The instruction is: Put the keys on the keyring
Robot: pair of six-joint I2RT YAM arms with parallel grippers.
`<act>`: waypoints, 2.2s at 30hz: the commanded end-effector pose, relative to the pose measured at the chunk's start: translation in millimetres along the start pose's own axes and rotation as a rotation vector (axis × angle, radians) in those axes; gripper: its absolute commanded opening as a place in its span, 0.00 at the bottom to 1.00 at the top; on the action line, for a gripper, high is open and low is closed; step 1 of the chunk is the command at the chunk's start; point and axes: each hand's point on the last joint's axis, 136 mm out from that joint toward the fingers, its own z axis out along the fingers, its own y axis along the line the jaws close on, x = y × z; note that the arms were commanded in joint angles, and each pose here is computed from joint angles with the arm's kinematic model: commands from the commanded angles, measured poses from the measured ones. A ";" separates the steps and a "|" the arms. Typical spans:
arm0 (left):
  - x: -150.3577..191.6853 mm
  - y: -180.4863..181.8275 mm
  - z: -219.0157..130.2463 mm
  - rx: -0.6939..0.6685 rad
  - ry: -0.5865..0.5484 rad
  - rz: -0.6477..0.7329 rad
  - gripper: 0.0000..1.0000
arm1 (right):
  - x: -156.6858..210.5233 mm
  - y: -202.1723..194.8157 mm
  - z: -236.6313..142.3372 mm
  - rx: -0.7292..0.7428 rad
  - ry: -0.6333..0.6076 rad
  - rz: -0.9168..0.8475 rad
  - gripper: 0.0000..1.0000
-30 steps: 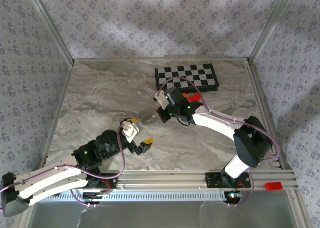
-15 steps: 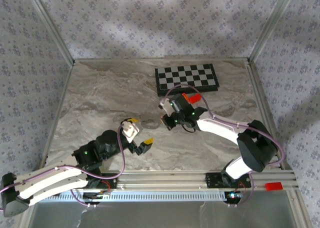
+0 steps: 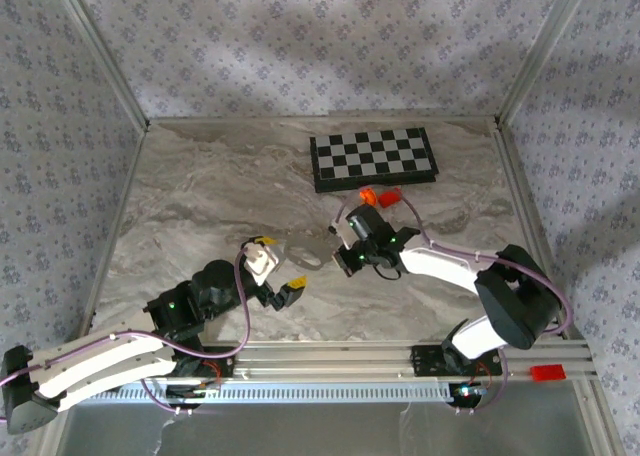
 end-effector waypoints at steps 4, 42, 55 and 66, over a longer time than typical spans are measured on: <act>-22.7 2.5 -1.6 -0.011 -0.062 0.002 0.99 | 21.9 -0.5 -2.7 -0.020 0.024 0.066 0.00; -37.5 46.1 5.8 -0.241 -0.048 -0.071 1.00 | 16.2 -31.1 -120.1 0.223 -0.286 0.147 0.73; -19.6 144.7 -56.6 -0.753 -0.029 -0.157 1.00 | 0.1 -82.0 -169.7 0.410 -0.490 0.197 1.00; 23.0 194.1 -96.5 -1.014 0.006 -0.129 0.99 | 1.7 -129.2 -191.9 0.583 -0.586 0.303 1.00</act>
